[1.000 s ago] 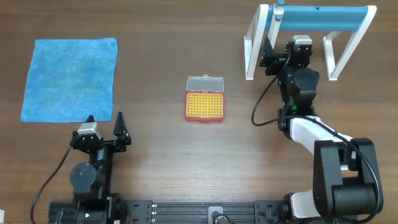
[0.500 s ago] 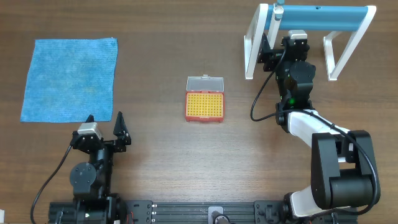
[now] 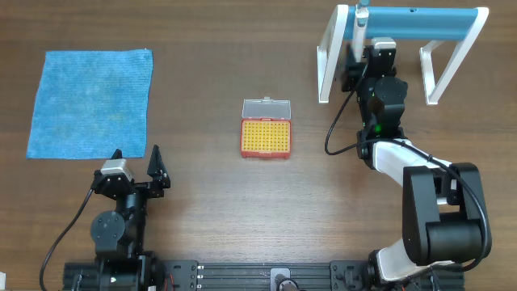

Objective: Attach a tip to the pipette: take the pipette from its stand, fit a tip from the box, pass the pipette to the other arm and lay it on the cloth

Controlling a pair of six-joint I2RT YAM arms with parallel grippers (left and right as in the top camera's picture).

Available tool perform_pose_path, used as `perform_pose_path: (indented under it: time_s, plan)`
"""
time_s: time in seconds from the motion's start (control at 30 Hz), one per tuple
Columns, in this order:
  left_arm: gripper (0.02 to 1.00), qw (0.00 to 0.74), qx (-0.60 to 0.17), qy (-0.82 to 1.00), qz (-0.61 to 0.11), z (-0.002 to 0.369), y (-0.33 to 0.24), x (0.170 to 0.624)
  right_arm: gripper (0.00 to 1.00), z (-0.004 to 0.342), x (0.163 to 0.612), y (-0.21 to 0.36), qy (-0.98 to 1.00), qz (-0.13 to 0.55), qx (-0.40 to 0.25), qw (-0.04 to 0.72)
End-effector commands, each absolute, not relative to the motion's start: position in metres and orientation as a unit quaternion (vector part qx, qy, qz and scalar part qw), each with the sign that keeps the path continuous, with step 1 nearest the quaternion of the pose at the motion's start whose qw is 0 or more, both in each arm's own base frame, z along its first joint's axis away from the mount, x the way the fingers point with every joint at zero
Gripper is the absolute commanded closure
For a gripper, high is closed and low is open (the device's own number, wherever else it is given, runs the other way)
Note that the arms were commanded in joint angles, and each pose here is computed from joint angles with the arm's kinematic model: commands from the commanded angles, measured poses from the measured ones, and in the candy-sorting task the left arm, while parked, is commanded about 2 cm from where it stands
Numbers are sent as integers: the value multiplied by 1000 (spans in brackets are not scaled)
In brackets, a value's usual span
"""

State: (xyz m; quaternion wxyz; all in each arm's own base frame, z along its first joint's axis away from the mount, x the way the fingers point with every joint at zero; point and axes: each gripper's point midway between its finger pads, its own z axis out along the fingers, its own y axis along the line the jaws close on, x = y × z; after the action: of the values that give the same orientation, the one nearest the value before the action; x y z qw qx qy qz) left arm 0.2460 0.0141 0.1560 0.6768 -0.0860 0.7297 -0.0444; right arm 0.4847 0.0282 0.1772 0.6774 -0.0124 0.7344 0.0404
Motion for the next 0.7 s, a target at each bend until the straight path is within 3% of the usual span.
perform_pose_path:
  time_s: [0.03, 0.2, 0.4, 0.6, 0.7]
  plan:
    - [191, 677, -91, 729, -38, 155, 17, 246, 917, 185, 490, 33, 727, 44, -20, 685]
    - [194, 677, -91, 729, -38, 155, 17, 246, 919, 190, 489, 34, 722, 45, -21, 691]
    - [194, 677, -91, 729, -38, 155, 17, 246, 921, 235, 479, 33, 689, 46, -21, 723]
    - [194, 677, -91, 729, -38, 155, 17, 246, 921, 224, 474, 39, 710, 50, -25, 702]
    - [194, 677, -91, 729, -38, 155, 17, 246, 921, 230, 458, 72, 698, 79, -54, 710]
